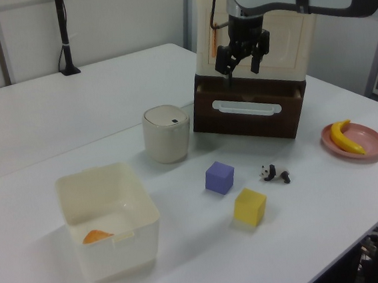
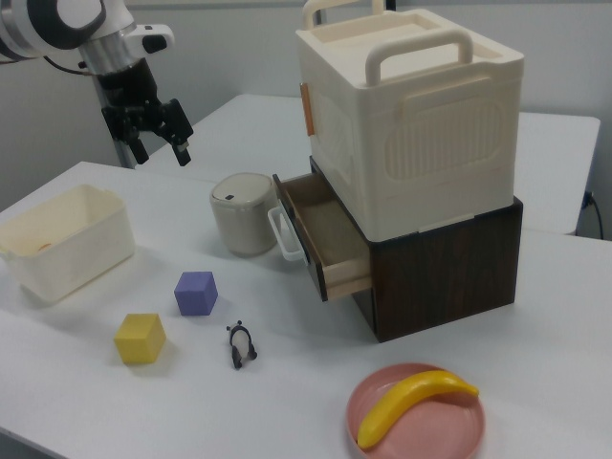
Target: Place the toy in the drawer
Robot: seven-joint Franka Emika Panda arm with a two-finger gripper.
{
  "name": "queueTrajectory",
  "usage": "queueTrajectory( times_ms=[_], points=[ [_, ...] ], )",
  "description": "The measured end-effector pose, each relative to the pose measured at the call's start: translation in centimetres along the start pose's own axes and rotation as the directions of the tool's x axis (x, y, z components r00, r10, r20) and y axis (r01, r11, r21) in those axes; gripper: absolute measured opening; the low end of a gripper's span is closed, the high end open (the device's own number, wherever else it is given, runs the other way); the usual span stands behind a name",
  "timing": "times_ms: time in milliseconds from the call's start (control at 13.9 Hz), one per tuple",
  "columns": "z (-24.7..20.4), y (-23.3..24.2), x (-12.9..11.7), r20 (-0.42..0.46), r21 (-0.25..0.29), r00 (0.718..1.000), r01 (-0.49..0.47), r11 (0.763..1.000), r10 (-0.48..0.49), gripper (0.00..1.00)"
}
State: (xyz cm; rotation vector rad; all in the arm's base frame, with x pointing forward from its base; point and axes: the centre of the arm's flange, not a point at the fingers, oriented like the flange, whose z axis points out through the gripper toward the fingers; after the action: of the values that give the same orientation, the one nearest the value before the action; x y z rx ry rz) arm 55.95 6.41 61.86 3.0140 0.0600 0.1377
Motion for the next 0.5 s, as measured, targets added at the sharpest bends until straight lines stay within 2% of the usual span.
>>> queueTrajectory(
  times_ms=[504],
  points=[
    [0.21,0.56,0.04,0.004,-0.001,1.000,-0.010,1.000,0.010,1.00]
  ],
)
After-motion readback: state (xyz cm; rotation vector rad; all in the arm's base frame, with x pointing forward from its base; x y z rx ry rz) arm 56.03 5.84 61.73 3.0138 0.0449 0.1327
